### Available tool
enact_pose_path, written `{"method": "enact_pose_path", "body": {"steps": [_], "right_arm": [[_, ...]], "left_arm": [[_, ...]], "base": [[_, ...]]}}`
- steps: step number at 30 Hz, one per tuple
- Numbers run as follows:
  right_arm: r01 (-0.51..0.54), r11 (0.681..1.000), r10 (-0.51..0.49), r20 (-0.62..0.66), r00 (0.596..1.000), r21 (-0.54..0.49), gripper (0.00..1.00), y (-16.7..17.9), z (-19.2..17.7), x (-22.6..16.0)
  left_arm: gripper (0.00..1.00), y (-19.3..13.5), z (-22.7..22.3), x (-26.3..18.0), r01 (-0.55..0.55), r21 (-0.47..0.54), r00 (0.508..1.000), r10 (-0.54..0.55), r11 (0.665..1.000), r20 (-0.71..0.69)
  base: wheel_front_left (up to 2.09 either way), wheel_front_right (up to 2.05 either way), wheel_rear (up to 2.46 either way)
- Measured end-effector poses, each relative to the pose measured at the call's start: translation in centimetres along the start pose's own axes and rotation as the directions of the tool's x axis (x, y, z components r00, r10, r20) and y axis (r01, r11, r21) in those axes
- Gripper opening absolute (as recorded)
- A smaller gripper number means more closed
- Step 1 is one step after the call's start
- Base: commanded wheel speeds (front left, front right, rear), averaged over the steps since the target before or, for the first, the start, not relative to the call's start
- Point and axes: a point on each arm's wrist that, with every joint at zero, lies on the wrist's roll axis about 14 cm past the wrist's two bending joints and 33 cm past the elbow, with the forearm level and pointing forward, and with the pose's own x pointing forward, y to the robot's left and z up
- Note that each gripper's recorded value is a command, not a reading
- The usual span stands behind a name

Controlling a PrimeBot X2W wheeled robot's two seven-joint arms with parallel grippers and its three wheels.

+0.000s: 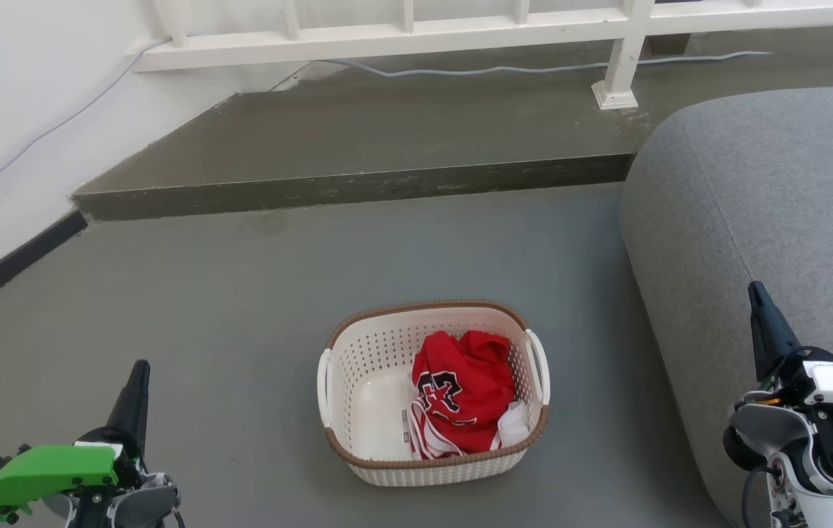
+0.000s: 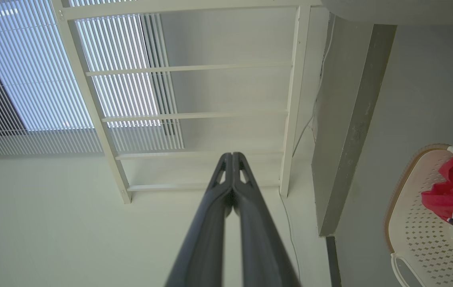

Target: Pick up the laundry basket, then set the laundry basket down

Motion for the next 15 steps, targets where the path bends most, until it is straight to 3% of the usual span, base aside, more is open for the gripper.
{"method": "enact_pose_path", "body": {"steps": [15], "right_arm": [[0.0, 1.0, 0.0, 0.0, 1.0, 0.0, 0.0, 0.01, 0.0, 0.0]], "left_arm": [[0.0, 0.01, 0.03, 0.0, 0.0, 0.0, 1.0, 0.0, 1.0, 0.001]], "base": [[0.0, 0.0, 0.0]]}}
